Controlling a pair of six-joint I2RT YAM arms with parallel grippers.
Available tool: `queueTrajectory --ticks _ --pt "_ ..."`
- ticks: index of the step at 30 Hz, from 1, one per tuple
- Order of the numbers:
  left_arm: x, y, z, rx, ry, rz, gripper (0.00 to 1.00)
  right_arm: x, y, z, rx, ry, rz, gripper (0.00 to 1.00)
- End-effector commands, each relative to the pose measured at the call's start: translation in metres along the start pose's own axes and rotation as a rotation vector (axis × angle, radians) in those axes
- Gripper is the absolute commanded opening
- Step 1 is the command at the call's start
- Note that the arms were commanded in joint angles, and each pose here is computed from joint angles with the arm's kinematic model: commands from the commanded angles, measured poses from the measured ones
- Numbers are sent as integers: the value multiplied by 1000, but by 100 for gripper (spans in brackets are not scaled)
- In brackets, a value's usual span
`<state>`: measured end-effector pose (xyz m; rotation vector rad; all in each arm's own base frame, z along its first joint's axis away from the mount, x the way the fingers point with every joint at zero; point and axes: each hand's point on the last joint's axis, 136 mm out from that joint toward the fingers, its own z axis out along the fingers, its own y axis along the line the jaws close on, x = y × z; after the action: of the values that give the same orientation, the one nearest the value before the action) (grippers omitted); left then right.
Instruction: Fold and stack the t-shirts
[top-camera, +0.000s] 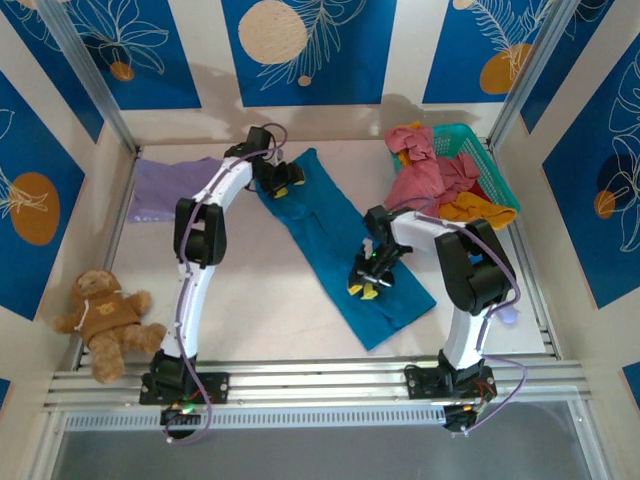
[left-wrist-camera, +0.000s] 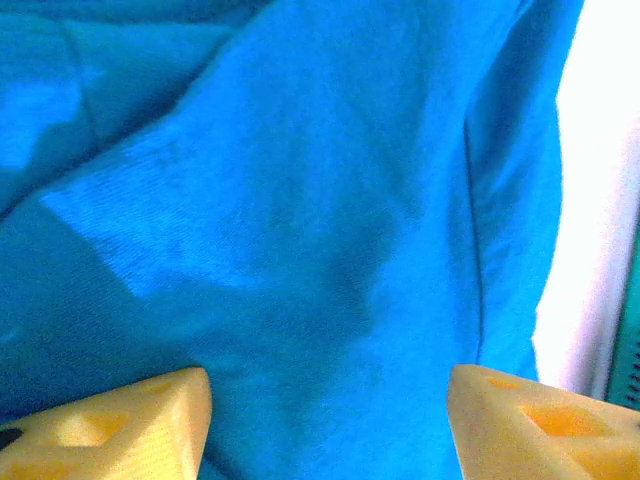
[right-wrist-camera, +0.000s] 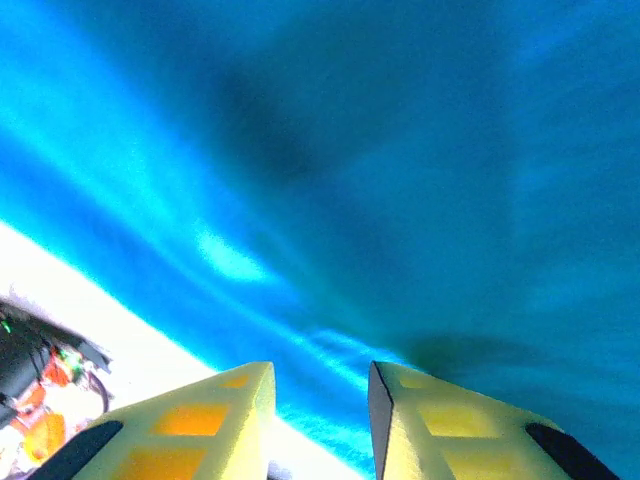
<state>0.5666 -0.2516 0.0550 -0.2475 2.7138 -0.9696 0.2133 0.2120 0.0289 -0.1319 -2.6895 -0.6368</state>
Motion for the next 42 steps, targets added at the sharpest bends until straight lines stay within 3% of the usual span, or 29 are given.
queueTrajectory --ticks 1,7,13,17,22,32,36,42 --pt "-4 -26 1 85 9 -4 65 20 32 5 -49 56 -28 33" --pt "-10 -49 -48 4 -96 111 67 20 56 -9 -57 9 -69 33" --pt "4 -53 -83 -23 -159 130 67 -1 17 -38 122 -117 -42 34" --pt "13 -53 -101 -29 -176 152 68 -16 -9 -42 178 -138 -36 40" --pt "21 -45 -117 -68 -163 171 69 -25 -13 -32 129 -101 -44 53" --pt "22 -26 -142 -89 -166 139 70 -15 20 15 53 46 -47 57" --pt "26 -24 -137 -97 -121 134 71 -5 54 34 -49 138 -48 55" --pt "32 -15 -119 -107 -83 111 72 0 115 33 -162 138 -91 56"
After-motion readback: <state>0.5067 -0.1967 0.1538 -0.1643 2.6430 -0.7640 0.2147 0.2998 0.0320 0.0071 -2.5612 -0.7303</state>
